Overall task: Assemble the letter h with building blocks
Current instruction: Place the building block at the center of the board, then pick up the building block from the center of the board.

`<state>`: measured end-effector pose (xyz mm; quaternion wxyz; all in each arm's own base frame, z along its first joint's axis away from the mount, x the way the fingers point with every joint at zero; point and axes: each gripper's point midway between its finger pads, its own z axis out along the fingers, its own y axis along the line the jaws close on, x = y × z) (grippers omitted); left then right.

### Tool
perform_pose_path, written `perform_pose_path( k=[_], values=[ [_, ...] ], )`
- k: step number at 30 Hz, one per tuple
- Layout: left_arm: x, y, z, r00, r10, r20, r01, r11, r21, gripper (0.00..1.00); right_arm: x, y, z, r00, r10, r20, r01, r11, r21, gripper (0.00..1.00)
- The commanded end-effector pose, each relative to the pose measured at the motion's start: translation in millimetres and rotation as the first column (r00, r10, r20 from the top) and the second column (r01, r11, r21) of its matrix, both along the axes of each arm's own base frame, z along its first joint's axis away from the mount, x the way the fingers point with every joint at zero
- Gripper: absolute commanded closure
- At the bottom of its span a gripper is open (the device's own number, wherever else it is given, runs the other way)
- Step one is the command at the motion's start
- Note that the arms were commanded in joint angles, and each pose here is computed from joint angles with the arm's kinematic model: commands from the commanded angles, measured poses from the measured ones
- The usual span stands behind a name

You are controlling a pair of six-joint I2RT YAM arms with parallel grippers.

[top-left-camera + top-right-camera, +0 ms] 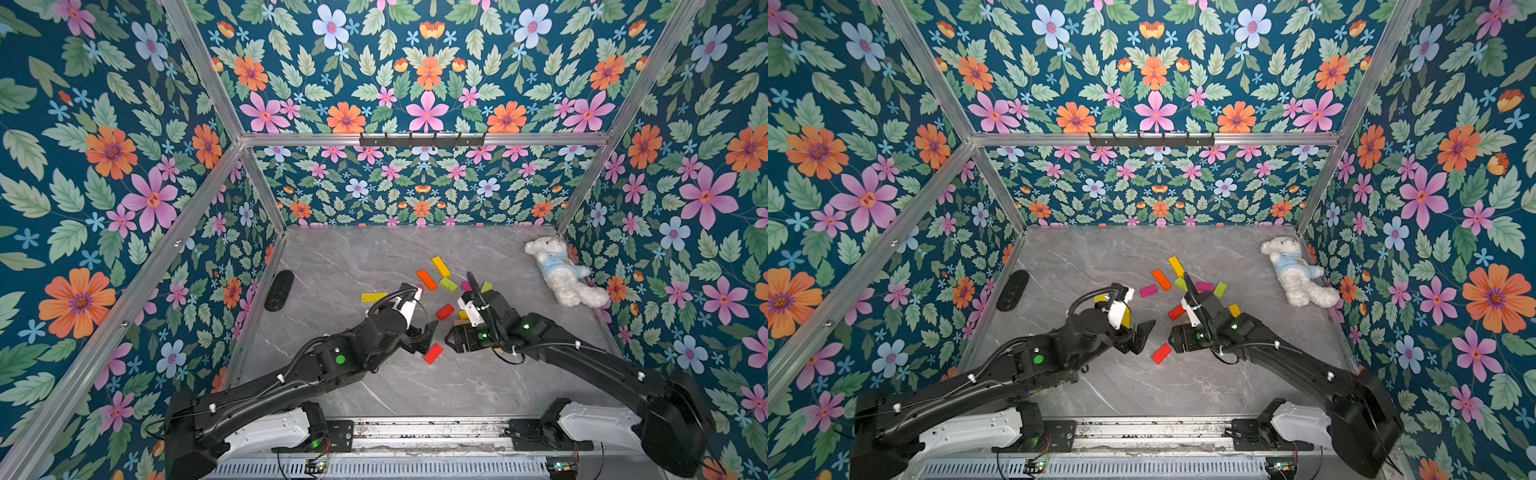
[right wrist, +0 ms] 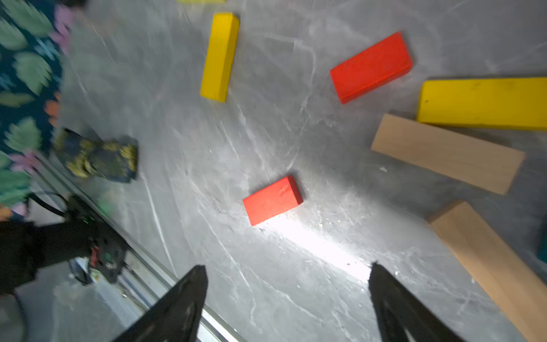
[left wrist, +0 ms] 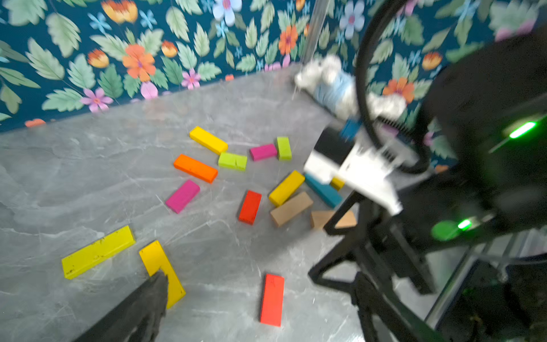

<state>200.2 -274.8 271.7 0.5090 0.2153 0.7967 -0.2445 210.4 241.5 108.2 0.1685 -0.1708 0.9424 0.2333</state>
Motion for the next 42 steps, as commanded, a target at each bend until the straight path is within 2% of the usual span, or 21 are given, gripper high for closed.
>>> perform_pose_path(
  k=[1, 5, 8, 11, 17, 27, 35, 39, 42],
  values=[
    [7.3, 26.5, 24.1, 0.992, 0.123, 0.036, -0.119, 0.989, -0.093, 0.01, -3.9, 7.8, -16.5, 0.99, 0.144, 0.014, -0.141, 0.982, -0.128, 0.1],
    [0.1, 46.6, 41.2, 0.988, 0.139, 0.072, -0.124, 0.976, -0.181, 0.01, 3.2, 20.4, -42.1, 0.982, 0.186, -0.009, -0.183, 0.956, -0.231, 0.1],
    [-2.3, 56.1, 43.9, 0.985, 0.152, 0.087, -0.131, 0.969, -0.21, 0.01, 6.3, 27.6, -54.5, 0.979, 0.203, -0.029, -0.203, 0.937, -0.286, 0.1],
    [-4.3, 59.9, 43.9, 0.984, 0.15, 0.092, -0.128, 0.969, -0.21, 0.01, 7.7, 35.3, -55.9, 0.972, 0.235, -0.016, -0.229, 0.926, -0.3, 0.08],
    [-5.0, 64.7, 39.5, 0.983, 0.155, 0.099, -0.134, 0.973, -0.188, 0.0, 6.5, 38.9, -81.7, 0.959, 0.273, -0.082, -0.283, 0.879, -0.385, 0.07],
    [-7.0, 77.7, 35.1, 0.978, 0.178, 0.105, -0.157, 0.97, -0.188, 0.01, 6.7, 42.7, -89.8, 0.962, 0.248, -0.113, -0.273, 0.88, -0.39, 0.18],
    [-9.0, 85.7, 35.3, 0.975, 0.19, 0.113, -0.164, 0.965, -0.205, 0.01, 5.7, 43.0, -91.9, 0.977, 0.169, -0.131, -0.207, 0.9, -0.385, 0.31],
    [-9.2, 84.1, 33.3, 0.977, 0.189, 0.103, -0.162, 0.96, -0.226, 0.01, 15.5, 47.8, -81.8, 0.994, 0.033, -0.106, -0.07, 0.925, -0.373, 0.34],
    [-10.6, 77.4, 28.9, 0.982, 0.165, 0.094, -0.139, 0.961, -0.24, 0.01, 20.6, 65.1, -72.2, 0.994, -0.067, -0.09, 0.036, 0.949, -0.314, 0.34]
  ],
)
